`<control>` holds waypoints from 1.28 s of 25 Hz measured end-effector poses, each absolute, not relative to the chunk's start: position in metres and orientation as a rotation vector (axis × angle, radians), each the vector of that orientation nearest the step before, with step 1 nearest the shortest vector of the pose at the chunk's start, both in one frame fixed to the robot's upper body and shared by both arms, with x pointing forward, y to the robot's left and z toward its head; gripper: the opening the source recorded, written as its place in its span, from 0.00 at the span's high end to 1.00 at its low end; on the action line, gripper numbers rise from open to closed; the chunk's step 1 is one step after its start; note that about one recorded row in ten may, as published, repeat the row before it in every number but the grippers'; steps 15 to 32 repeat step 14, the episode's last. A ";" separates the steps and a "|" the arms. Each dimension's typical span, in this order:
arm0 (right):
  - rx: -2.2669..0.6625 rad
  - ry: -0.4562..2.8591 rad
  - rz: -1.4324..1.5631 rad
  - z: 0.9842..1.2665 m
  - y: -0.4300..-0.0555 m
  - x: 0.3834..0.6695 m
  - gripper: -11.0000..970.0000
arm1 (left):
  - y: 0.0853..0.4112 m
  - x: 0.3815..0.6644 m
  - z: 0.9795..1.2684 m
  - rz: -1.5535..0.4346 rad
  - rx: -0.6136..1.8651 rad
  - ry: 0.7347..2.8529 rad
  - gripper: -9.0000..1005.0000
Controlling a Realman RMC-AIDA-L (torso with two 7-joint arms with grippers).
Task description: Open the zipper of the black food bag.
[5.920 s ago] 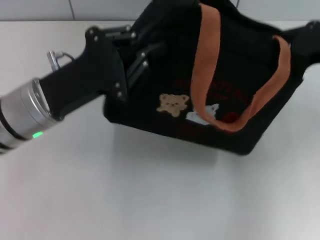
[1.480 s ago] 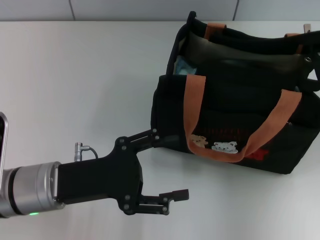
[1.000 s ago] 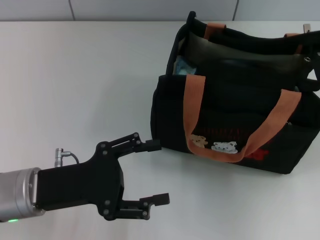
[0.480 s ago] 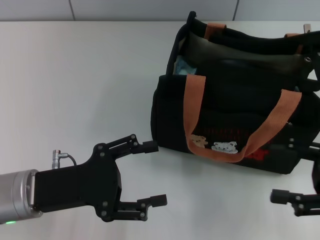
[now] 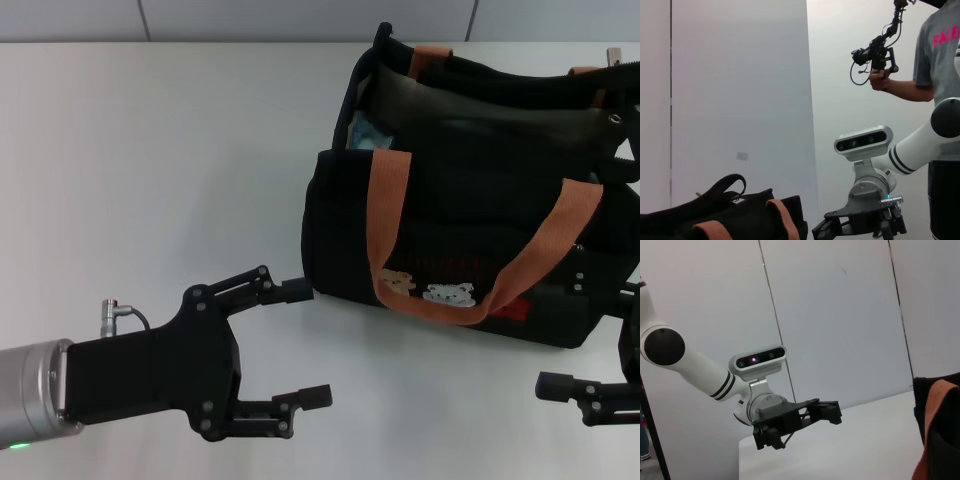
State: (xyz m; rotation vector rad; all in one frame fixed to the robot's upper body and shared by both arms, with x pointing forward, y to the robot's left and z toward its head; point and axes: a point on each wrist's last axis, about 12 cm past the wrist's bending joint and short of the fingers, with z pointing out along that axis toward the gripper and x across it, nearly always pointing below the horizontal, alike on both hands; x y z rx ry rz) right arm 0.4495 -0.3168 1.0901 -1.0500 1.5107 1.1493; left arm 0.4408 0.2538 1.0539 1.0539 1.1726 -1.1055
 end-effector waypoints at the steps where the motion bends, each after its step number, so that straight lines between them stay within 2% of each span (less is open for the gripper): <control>1: -1.049 1.511 1.149 1.090 -0.317 0.449 0.14 | 0.254 0.441 1.054 -1.103 1.048 1.172 0.15; 32: -1.041 1.508 1.146 1.090 -0.317 0.449 0.14 | 0.253 0.440 1.054 -1.103 1.045 1.167 0.15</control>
